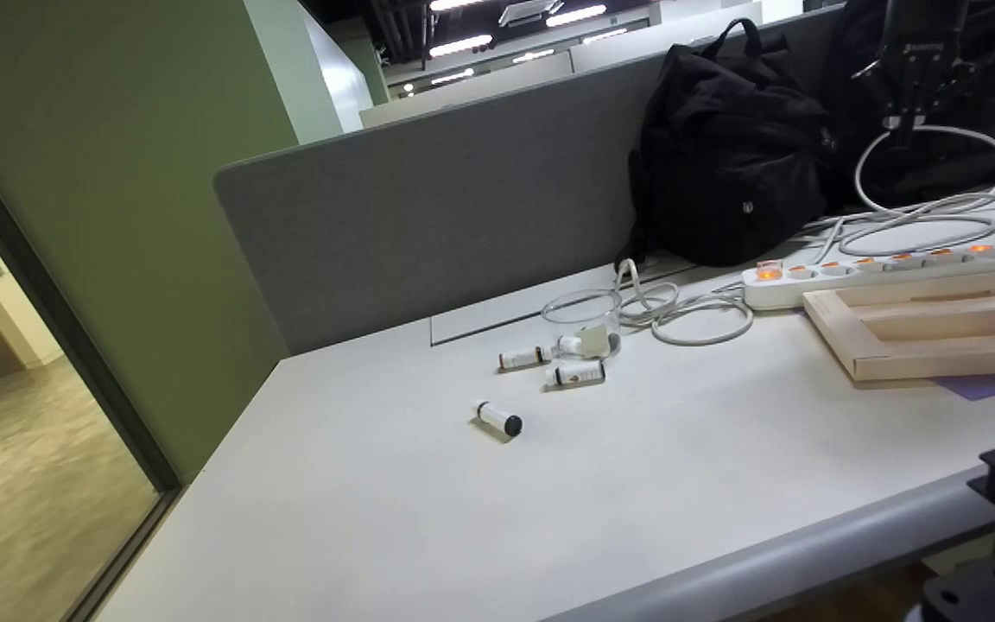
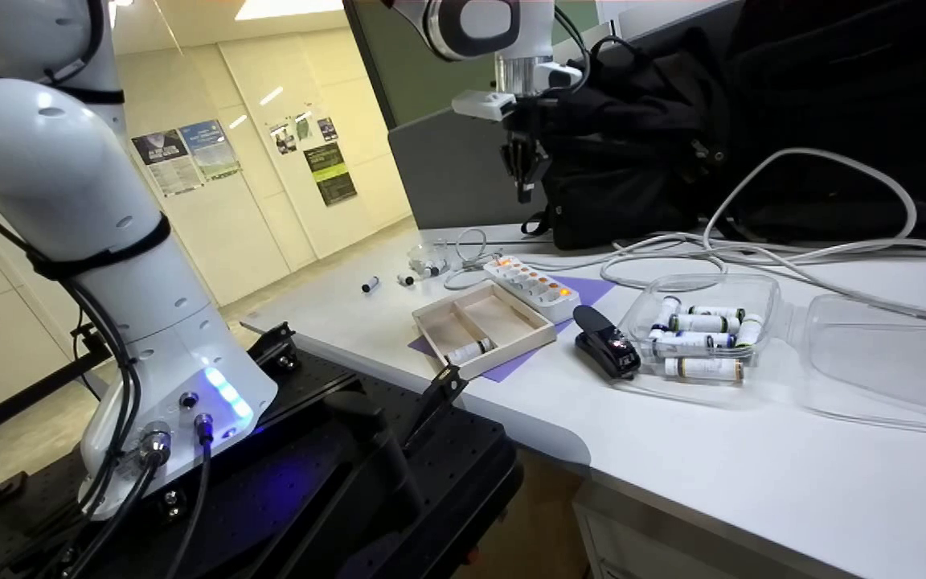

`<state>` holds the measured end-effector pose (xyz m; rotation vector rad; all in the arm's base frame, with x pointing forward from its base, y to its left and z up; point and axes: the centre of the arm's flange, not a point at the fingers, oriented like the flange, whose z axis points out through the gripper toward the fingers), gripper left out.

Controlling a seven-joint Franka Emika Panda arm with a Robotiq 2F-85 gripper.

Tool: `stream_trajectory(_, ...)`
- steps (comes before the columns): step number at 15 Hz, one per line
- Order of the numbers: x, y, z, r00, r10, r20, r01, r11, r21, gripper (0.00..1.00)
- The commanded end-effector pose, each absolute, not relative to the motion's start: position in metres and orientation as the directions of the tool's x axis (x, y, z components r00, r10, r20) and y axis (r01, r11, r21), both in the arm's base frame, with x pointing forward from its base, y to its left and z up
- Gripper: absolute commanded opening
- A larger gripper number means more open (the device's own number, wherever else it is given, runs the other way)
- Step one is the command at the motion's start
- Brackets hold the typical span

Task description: Turn on the third switch on the extension cord

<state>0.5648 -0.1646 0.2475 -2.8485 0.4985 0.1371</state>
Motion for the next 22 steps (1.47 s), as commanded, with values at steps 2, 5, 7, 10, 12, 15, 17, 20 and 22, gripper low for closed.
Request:
stream_trajectory(2, 0.566, -0.17, 0.245, 0.931, -0.323, -0.17, -0.352, -0.916, -0.192, 0.01)
stream_trajectory(5, 0.568, -0.172, 0.247, 0.929, -0.327, -0.175, -0.358, -0.915, -0.189, 0.01)
stream_trajectory(7, 0.568, -0.172, 0.247, 0.928, -0.327, -0.175, -0.358, -0.914, -0.189, 0.0)
stream_trajectory(10, 0.578, -0.168, 0.225, 0.918, -0.352, -0.181, -0.384, -0.903, -0.195, 0.0)
stream_trajectory(12, 0.585, -0.166, 0.207, 0.911, -0.37, -0.18, -0.402, -0.895, -0.194, 0.0)
stream_trajectory(15, 0.592, -0.163, 0.178, 0.908, -0.378, -0.18, -0.408, -0.895, -0.179, 0.0)
stream_trajectory(17, 0.594, -0.162, 0.162, 0.906, -0.377, -0.19, -0.407, -0.899, -0.159, 0.0)
stream_trajectory(20, 0.598, -0.164, 0.143, 0.898, -0.388, -0.208, -0.42, -0.896, -0.145, 0.0)
stream_trajectory(22, 0.6, -0.166, 0.132, 0.89, -0.397, -0.225, -0.433, -0.89, -0.14, 0.0)
